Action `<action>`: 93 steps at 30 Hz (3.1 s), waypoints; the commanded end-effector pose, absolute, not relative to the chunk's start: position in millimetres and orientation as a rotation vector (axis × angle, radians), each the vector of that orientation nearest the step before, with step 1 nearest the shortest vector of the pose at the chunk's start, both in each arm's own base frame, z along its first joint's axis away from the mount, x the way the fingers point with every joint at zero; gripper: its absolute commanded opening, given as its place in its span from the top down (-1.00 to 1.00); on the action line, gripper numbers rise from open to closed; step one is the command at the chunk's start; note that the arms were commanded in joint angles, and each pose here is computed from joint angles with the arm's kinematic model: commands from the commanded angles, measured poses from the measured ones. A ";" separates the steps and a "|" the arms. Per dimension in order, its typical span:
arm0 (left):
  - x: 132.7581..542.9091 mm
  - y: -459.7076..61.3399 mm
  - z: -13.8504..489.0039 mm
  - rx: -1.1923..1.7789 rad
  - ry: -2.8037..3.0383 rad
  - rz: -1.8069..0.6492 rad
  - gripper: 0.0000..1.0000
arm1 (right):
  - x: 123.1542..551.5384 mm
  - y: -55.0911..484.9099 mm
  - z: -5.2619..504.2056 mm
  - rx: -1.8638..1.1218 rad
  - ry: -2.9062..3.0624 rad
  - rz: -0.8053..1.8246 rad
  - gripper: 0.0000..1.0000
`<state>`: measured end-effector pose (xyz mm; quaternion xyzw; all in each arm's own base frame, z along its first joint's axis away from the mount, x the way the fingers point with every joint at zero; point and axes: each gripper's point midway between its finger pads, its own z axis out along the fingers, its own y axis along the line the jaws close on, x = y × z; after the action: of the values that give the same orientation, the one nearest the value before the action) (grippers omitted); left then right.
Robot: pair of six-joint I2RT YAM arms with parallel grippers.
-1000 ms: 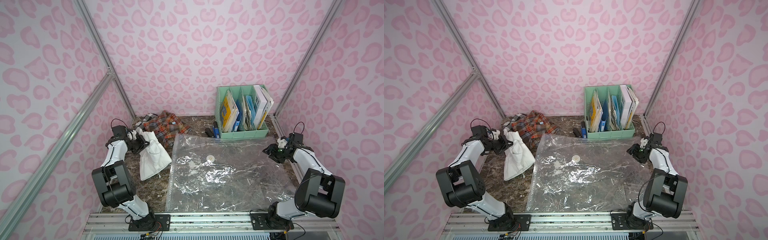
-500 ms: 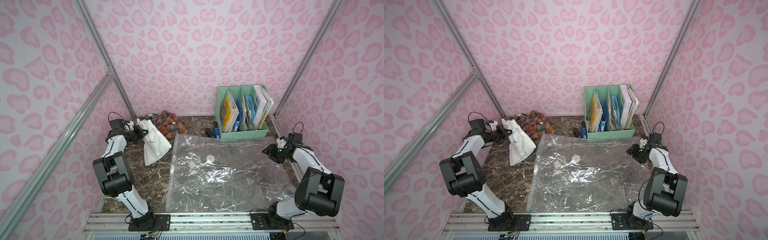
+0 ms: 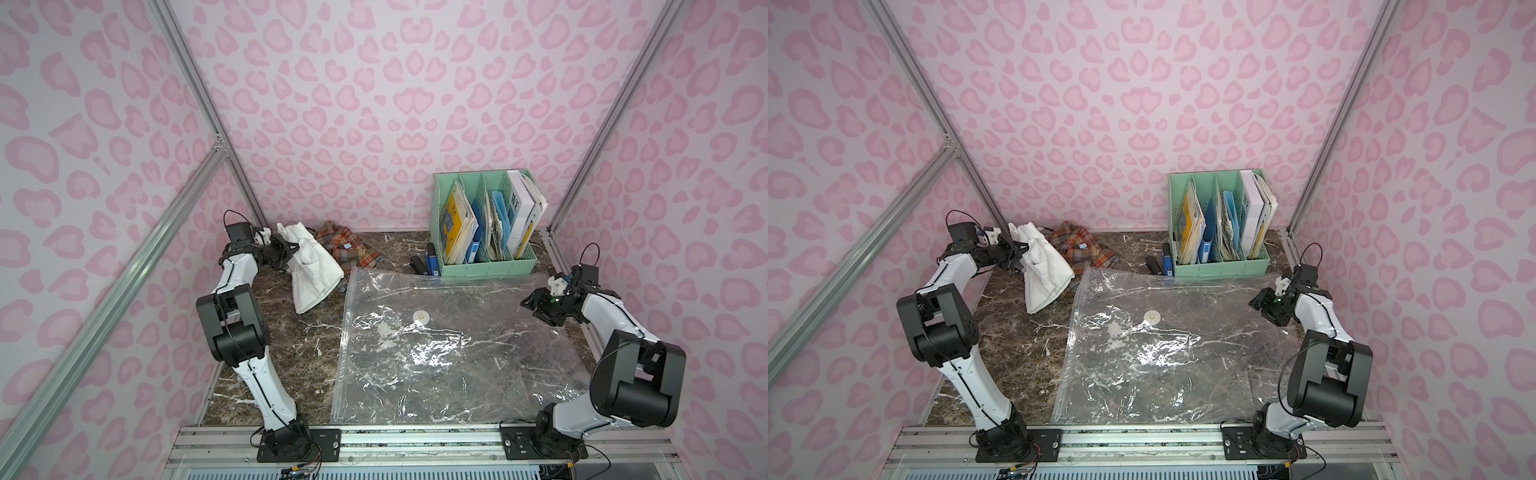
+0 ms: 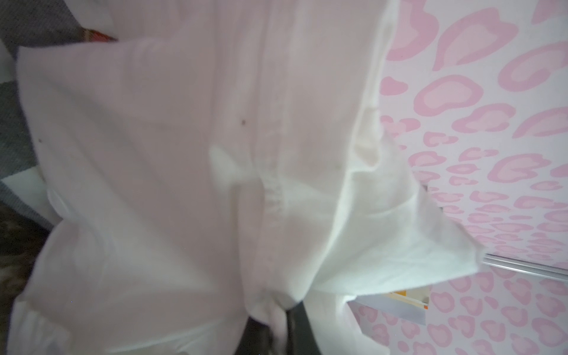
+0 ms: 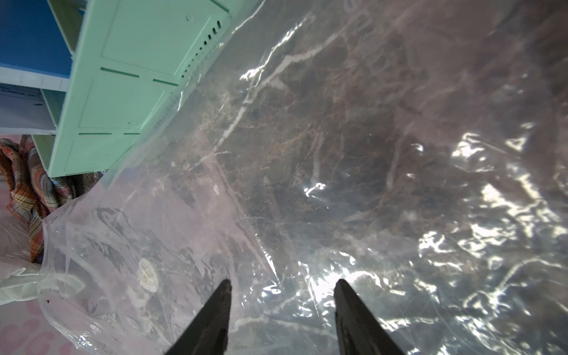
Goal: Take the shirt out of the vacuum bag
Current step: Place the shirt at the corner of the board, then reset both arms
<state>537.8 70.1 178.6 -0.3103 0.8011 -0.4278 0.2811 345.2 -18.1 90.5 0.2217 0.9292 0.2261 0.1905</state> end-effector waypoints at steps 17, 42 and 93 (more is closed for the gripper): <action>605.3 6.0 171.8 -0.842 2.123 -1.320 0.92 | 336.8 -12.0 78.5 0.621 2.649 0.620 -0.11; 607.5 3.8 248.8 -0.774 2.040 -1.267 -0.97 | 321.6 4.5 96.2 0.585 2.610 0.661 -0.12; 379.0 -29.4 124.1 0.168 1.705 -0.055 -0.96 | 321.0 -8.1 167.2 0.042 1.513 -0.062 -0.99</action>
<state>371.7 -19.6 102.0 0.0433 0.7844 -0.0226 0.6183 311.2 -25.8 136.1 0.0550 0.7321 -0.0709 0.6752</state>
